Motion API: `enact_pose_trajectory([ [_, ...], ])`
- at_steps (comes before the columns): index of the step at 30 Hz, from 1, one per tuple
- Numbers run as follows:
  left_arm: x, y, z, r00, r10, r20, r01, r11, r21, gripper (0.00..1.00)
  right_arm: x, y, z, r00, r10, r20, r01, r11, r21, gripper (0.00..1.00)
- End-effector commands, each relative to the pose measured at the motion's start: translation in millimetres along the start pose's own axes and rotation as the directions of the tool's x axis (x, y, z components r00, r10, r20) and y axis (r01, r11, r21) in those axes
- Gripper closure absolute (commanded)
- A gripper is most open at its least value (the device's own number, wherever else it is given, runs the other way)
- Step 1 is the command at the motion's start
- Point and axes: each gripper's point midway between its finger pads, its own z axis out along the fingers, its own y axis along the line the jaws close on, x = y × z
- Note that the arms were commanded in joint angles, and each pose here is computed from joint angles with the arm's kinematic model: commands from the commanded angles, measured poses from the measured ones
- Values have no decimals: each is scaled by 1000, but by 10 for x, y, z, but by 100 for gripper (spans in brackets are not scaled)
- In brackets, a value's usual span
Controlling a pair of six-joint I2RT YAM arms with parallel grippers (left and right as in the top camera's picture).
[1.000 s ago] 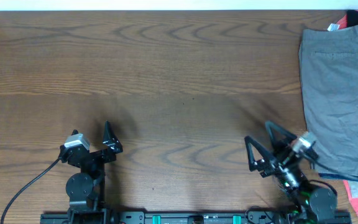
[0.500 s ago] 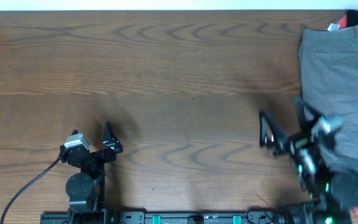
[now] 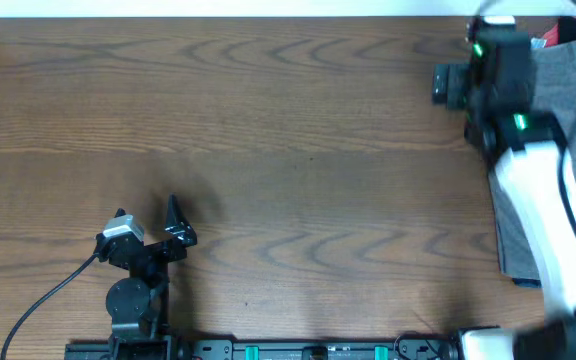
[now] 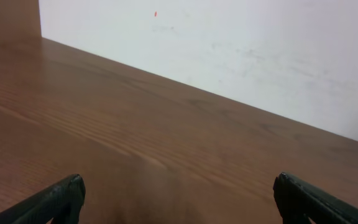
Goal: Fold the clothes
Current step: 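Reach the right gripper to the grey shorts on the clothes stack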
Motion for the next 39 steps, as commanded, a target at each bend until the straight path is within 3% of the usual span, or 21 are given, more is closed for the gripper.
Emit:
enact_pose_trajectory([
  [1, 159, 82, 10, 999, 19, -43, -20, 999, -33, 2, -57, -279, 161, 997, -49, -51, 58, 979, 195, 1],
  [7, 159, 82, 10, 999, 19, -43, -20, 999, -33, 2, 175, -239, 749, 972, -176, -155, 208, 951, 227, 1],
  [12, 159, 82, 10, 999, 19, -43, -20, 999, -33, 2, 559, -464, 1212, 938, -181, -296, 276, 906, 320, 1],
  [19, 159, 82, 10, 999, 19, -43, -20, 999, -33, 2, 957, -603, 1686, 904, -168, -392, 306, 896, 323, 1],
  [29, 159, 82, 10, 999, 19, -43, -20, 999, -33, 2, 1055, -420, 2048, 929, -151, -339, 227, 953, 198, 4],
  [39, 159, 82, 10, 999, 19, -43, -20, 999, -33, 2, 1123, -496, 2179, 934, -126, -333, 203, 957, 206, 6],
])
